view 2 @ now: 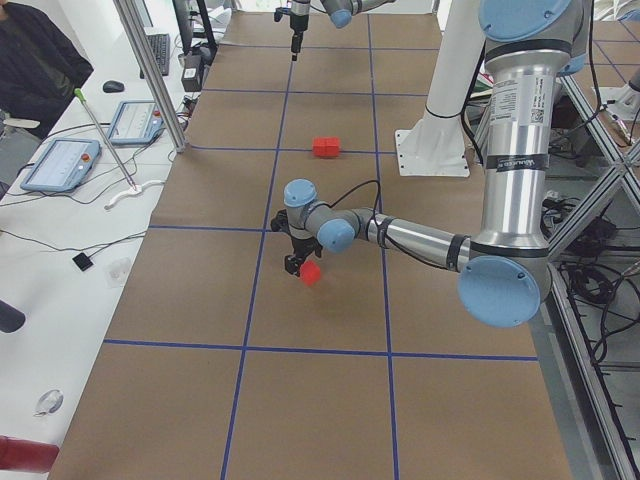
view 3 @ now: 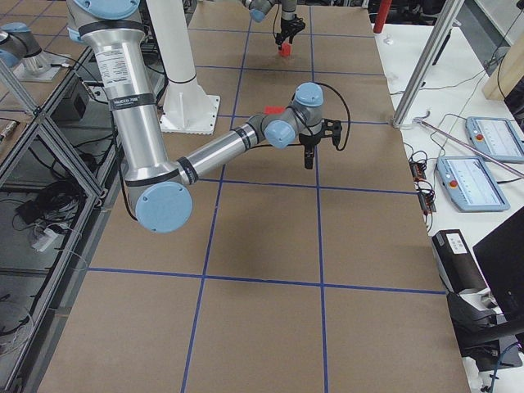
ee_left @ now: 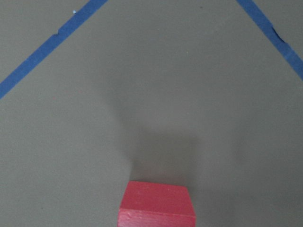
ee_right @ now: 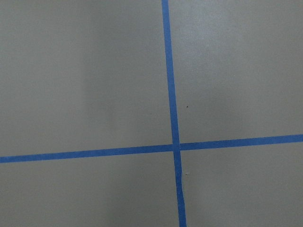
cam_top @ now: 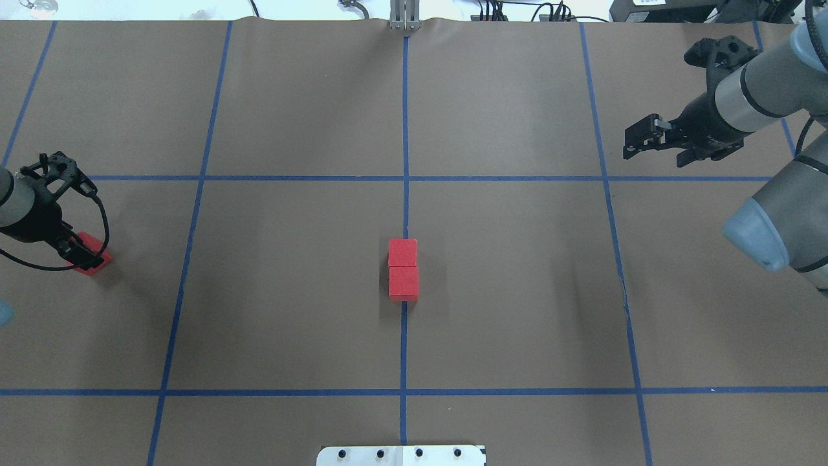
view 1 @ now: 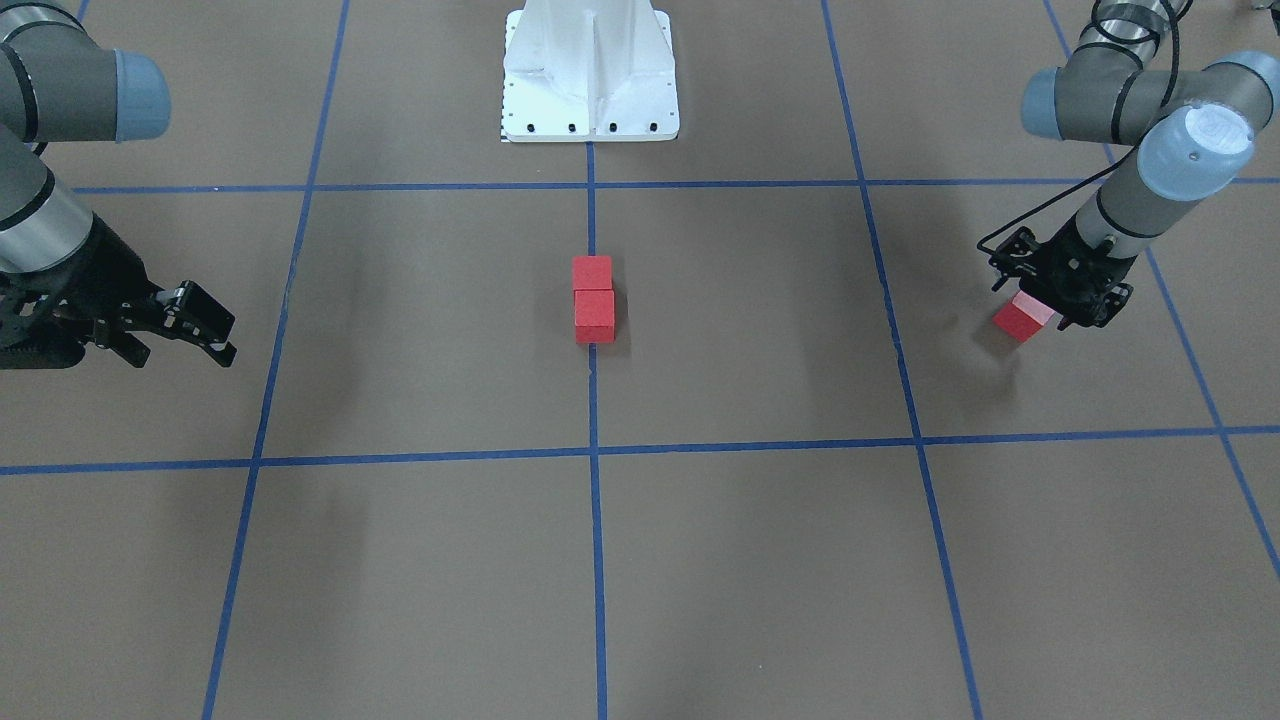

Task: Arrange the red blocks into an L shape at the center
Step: 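Lower the left gripper onto the last red cube and grasp it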

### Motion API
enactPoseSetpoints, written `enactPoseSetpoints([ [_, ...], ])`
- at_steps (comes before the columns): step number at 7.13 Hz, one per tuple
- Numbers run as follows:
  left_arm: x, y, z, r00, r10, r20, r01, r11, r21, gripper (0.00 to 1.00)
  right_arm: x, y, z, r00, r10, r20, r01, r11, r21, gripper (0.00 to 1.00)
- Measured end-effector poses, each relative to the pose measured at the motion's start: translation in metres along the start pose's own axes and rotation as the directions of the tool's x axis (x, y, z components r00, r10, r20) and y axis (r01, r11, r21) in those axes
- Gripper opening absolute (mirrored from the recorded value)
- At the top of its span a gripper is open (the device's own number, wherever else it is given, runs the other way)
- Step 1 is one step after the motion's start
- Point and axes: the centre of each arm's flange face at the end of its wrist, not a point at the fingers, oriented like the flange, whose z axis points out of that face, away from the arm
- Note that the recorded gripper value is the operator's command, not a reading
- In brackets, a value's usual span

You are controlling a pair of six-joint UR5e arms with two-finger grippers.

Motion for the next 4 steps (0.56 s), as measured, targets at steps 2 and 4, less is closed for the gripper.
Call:
enactPoseSetpoints([
  [2,-0.005,0.001,0.006,1.000,-0.002,0.001,0.002,1.000,-0.001,0.98,0.001,-0.001,0.001,1.000,0.002,-0.002,-0.002,1.000,-0.001,1.00],
  [4,-0.010,0.003,0.013,1.000,-0.001,0.001,0.001,1.000,0.003,0.94,0.001,-0.001,0.001,1.000,0.003,-0.003,-0.003,1.000,-0.002,1.00],
])
